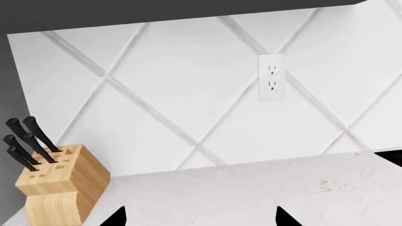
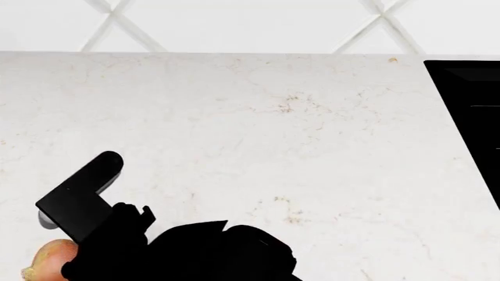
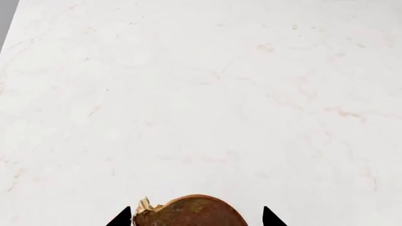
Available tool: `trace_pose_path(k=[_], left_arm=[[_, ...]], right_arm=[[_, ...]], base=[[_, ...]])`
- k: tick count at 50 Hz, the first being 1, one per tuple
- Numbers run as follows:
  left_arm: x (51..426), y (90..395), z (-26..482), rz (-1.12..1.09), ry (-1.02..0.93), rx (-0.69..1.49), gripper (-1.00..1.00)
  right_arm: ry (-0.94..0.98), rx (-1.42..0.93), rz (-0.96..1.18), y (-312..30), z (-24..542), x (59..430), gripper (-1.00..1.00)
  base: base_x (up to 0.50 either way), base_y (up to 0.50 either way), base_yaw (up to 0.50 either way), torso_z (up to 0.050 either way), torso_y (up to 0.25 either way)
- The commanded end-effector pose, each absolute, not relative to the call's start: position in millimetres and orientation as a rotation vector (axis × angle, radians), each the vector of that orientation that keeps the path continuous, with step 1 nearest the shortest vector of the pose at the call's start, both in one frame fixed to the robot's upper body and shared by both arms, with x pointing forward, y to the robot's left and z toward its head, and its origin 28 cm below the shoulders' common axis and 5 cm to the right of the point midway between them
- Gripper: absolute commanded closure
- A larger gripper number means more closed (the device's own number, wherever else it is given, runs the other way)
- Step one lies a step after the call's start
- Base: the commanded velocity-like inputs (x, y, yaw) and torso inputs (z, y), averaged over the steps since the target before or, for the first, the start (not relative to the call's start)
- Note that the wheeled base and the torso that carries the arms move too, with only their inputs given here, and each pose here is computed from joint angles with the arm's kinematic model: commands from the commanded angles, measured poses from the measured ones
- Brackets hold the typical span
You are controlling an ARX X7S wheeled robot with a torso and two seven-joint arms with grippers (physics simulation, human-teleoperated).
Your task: Place the avocado, onion, tomato and bell pepper on the cutting board.
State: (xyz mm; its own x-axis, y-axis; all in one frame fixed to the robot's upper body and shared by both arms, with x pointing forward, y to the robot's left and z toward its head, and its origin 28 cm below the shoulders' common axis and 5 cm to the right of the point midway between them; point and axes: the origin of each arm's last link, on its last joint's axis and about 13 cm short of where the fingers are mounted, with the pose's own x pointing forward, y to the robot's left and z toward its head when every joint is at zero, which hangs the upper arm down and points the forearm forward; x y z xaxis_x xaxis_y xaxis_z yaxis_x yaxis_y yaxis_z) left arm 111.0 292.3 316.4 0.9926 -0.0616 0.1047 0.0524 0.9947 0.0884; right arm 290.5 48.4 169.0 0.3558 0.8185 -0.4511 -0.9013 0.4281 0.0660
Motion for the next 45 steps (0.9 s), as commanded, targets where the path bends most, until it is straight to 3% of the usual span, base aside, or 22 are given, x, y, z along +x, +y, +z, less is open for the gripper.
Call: trace_pose_path(k=[1, 4, 5, 19, 40, 45], left_arm=[[111.3, 292.6, 315.5, -0.072, -0.154, 0.075, -1.00], [111.3, 292.5, 316.2, -0.072, -0.156, 0.075, -1.00], [111.3, 292.4, 316.5, -0.072, -0.157, 0.075, -1.00], [109.7, 292.5, 318.3, -0.072, -0.166, 0.075, -1.00], [113.5, 288.9, 317.6, -0.084, -0.163, 0.077, -1.00], [116.0, 288.3, 317.3, -0.091, -0.162, 0.076, -1.00]], right_arm=[[0.446, -0.177, 1.173, 56.9, 162.1, 286.9, -1.00], [0.454, -0.179, 1.173, 56.2, 161.7, 286.4, -1.00], [0.455, -0.184, 1.172, 56.1, 162.7, 286.4, 1.00], [0.389, -0.224, 1.166, 45.8, 194.8, 279.2, 1.00], [0.252, -0.303, 0.929, -33.3, 243.5, 249.7, 1.00], [0.204, -0.323, 0.790, -49.6, 246.7, 245.2, 1.00]], base=[[0.00, 0.00, 0.00, 0.000, 0.000], [0.00, 0.00, 0.00, 0.000, 0.000], [0.00, 0.00, 0.00, 0.000, 0.000], [0.00, 0.00, 0.00, 0.000, 0.000], [0.00, 0.00, 0.00, 0.000, 0.000], [0.00, 0.00, 0.00, 0.000, 0.000]])
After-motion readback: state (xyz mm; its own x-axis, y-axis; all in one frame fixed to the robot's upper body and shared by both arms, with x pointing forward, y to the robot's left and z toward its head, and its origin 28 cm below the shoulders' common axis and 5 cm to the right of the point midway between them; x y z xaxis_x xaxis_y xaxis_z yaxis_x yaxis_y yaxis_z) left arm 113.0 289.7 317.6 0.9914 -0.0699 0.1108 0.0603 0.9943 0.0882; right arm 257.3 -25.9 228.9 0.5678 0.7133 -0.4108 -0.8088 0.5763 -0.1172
